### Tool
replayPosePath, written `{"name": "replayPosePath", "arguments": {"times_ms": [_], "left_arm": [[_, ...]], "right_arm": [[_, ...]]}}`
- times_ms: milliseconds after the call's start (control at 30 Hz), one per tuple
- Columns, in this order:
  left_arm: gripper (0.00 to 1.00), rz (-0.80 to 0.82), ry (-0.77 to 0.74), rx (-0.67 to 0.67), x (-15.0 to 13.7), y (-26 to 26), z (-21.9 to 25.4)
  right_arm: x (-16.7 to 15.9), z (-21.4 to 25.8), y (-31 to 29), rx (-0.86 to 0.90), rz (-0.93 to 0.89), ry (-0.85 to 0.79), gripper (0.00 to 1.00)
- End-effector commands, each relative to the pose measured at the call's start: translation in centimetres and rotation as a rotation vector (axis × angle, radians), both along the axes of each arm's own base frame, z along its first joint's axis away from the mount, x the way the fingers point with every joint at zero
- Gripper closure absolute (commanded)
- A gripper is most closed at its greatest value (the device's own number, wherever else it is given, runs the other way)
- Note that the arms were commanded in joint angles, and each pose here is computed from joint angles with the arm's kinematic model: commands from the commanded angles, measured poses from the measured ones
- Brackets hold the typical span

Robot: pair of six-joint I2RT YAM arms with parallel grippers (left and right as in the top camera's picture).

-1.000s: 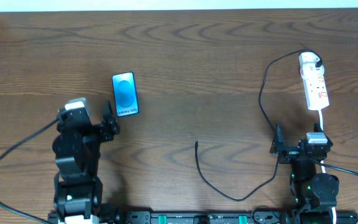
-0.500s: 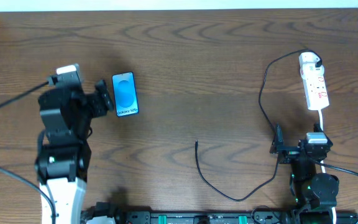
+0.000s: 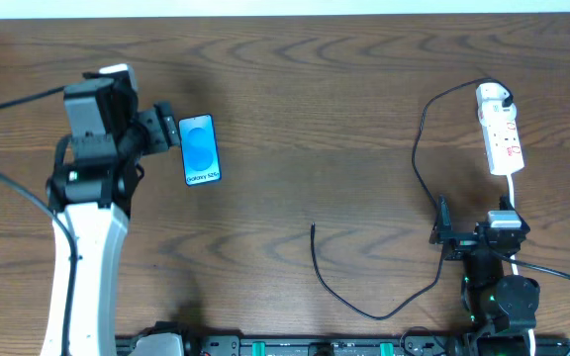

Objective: Plug charger to phone and switch on socket
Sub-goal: 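Move the left gripper forward over the Galaxy S25+ phone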

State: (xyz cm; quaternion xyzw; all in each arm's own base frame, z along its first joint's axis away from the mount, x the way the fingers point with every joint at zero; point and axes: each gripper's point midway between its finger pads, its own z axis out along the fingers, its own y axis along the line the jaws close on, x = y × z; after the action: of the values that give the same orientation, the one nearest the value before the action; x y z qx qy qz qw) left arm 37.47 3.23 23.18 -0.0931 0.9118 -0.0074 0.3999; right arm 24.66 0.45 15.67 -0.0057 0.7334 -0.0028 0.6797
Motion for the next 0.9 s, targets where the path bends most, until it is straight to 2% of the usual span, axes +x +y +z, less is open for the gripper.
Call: {"name": "replayPosePath", "arguments": {"times_ms": [0,633,867], "left_arm": [[0.12,-0.052,0.005,0.006,1.6,-1.3,1.1],[0.12,-0.069,0.312,0.033,5.2,-2.9,-2.2],[0.12,-0.044,0.442,0.012,5.2,-2.9,-5.8]], "right_arm": [[0.0,-0.1,0.2,-0.008,0.010,0.003,0.01],[0.0,-0.1,0.2,-0.008,0.010,0.003,0.01],[0.0,-0.1,0.2,-0.008,0.011,0.003,0.01]]}}
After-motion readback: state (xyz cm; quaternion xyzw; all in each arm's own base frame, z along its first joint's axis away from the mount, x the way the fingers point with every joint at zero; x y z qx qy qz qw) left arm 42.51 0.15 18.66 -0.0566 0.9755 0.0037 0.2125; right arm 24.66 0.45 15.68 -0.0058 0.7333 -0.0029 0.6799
